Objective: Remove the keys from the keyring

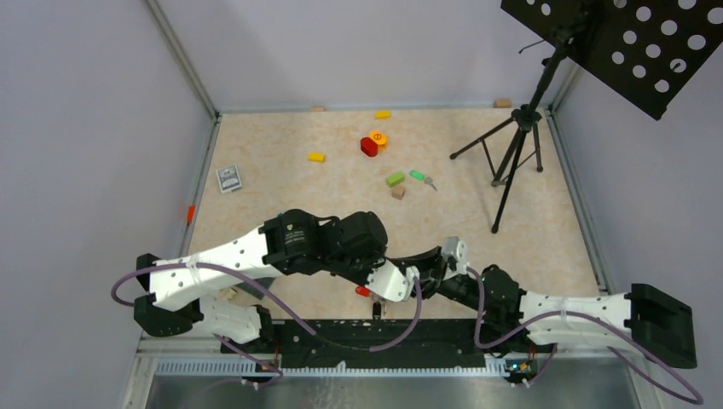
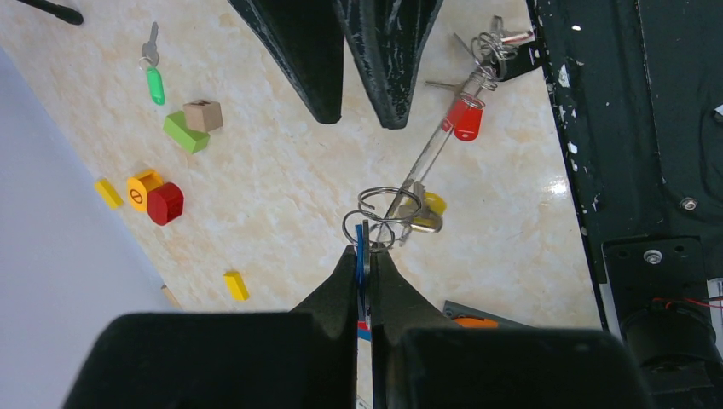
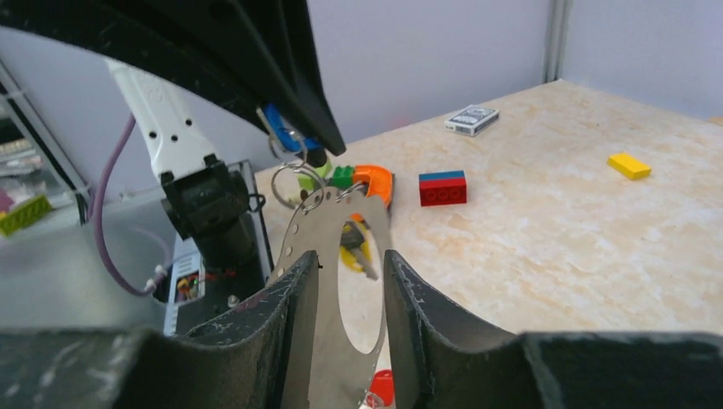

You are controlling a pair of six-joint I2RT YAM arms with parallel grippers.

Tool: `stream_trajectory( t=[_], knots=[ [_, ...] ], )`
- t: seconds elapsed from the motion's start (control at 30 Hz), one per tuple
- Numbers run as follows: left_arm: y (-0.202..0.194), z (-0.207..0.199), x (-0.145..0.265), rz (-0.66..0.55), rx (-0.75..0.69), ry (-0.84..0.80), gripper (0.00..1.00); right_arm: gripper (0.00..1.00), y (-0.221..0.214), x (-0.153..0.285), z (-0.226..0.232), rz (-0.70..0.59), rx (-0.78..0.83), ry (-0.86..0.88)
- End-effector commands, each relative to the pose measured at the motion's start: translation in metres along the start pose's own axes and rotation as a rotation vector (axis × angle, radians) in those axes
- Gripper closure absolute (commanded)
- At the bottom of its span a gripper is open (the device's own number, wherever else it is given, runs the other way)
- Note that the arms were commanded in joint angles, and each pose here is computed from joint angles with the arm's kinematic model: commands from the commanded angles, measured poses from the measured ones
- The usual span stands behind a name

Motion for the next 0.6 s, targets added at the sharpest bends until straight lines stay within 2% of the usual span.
stream_trajectory(
  t=[0.0,0.57],
  knots=[
    [0.013,0.01,0.003,-0.056,0.01,0.045,1.0,0.67,0.04,-0.003,-0.008,-0.212,-0.092,-0.058],
    [0.011,0.008,0.004,-0.051,0.015,0.043,1.0,0.69,0.028,-0.022,0.006,-0.187,-0.158,0.022]
  ],
)
Point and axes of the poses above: each gripper's point midway between its finger pads, its own x axis back along the fingers, its own z axis along the line the jaws close on, y = z × x, the point moved 2 cm from there along x, back along the fingers, and after that the axes turned 2 degrees about x, right-handed, at the moved point
